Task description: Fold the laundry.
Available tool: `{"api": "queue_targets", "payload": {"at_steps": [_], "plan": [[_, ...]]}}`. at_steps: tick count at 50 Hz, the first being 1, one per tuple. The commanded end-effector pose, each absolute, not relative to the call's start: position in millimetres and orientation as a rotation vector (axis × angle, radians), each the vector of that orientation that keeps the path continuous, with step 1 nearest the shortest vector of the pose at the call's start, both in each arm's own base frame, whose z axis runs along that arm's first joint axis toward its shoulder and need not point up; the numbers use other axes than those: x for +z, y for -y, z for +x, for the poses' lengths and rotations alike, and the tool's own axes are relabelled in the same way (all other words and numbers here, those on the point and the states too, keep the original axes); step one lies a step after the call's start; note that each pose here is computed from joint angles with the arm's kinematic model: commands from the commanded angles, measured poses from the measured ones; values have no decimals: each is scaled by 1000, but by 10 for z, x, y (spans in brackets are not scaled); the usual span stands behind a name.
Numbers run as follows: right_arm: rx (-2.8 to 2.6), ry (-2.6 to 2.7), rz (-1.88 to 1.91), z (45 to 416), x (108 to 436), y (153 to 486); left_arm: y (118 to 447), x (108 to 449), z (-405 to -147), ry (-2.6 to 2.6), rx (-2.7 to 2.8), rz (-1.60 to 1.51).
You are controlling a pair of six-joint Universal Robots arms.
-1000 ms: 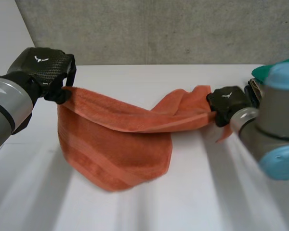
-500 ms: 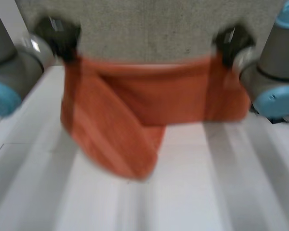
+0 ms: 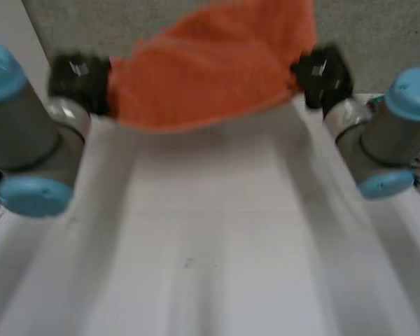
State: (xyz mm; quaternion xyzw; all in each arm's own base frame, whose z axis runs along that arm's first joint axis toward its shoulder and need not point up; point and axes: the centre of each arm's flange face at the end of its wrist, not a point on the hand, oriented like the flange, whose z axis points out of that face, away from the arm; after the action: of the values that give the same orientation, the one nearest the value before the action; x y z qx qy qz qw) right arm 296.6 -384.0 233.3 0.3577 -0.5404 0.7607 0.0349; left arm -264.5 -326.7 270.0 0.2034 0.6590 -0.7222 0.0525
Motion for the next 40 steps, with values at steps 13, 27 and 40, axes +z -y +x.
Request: {"api": "queue_targets", "payload": {"at_steps": [13, 27, 40], "plan": [[1802, 2105, 1298, 2713, 1570, 3529, 3115, 2120, -2595, -2361, -1815, 842], [1763, 2224, 1231, 2570, 1483, 3476, 3245, 1685, -2136, -2438, -1716, 1138], [1743, 2237, 1233, 2549, 1444, 3470, 3382, 1419, -2111, -2380, -1607, 1206]]}}
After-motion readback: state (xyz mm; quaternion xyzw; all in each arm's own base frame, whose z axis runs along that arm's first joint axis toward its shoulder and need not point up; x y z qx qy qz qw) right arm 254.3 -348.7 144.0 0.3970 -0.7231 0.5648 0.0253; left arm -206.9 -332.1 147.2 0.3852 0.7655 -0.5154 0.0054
